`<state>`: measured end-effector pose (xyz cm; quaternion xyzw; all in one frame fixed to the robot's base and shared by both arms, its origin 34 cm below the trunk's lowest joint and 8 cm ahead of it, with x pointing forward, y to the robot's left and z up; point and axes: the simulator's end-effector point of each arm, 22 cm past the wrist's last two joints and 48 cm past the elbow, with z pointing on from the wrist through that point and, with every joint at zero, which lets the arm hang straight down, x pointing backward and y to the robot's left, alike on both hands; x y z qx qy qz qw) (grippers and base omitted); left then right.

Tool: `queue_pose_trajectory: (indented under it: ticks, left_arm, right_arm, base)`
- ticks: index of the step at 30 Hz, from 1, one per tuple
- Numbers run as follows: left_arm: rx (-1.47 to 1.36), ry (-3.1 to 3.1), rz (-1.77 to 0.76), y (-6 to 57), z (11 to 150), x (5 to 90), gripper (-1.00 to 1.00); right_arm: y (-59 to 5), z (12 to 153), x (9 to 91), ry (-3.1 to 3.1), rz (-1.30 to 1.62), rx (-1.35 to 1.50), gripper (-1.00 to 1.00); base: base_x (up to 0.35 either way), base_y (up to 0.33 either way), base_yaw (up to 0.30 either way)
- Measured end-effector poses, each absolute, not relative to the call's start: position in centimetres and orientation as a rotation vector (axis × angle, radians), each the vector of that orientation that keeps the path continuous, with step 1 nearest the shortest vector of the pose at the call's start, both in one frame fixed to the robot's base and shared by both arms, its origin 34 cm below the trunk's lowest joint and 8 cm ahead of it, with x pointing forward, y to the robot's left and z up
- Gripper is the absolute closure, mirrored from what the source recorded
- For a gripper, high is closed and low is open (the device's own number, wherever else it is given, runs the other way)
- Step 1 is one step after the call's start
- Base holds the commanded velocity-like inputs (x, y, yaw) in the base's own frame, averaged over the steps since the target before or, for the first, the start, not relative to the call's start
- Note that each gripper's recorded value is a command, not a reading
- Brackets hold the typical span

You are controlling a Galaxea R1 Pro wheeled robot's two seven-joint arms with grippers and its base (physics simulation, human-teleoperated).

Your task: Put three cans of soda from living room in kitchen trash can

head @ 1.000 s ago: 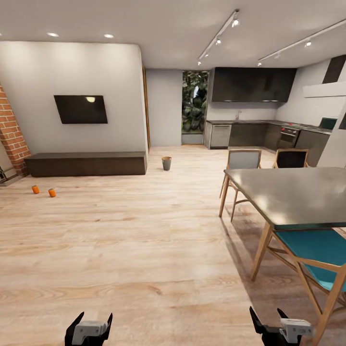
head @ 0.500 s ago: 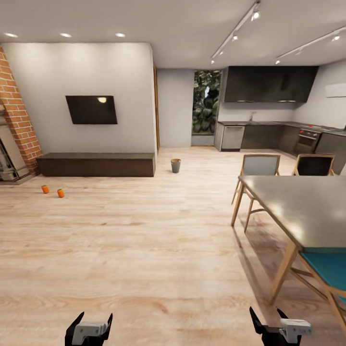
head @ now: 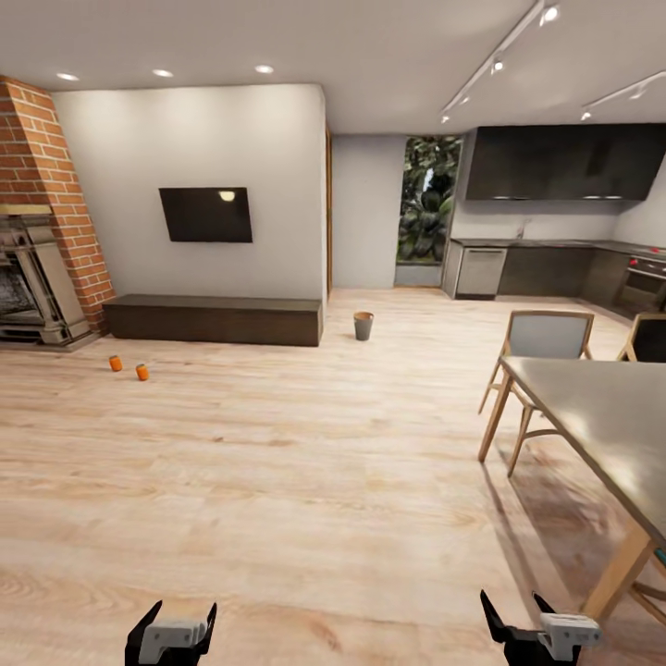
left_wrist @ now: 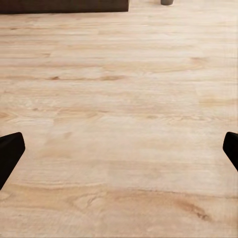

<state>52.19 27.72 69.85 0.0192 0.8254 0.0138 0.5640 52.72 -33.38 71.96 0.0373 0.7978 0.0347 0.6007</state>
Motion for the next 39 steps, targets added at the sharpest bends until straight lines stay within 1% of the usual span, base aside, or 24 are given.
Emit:
queue_pose_trajectory:
  ticks: [12,39]
  left_arm:
    - [0.045,1.937,0.032,27.72,70.05,52.26,-1.00]
    - [0.046,1.938,0.032,27.71,70.03,52.22,-1.00]
  right_arm:
    - [-33.42,72.15,52.75,1.844,0.080,0.087,-1.00]
    - [-33.17,72.05,52.75,1.846,0.087,0.089,-1.00]
  base:
    - [0.324,0.000,0.112]
    - [0.324,0.000,-0.005]
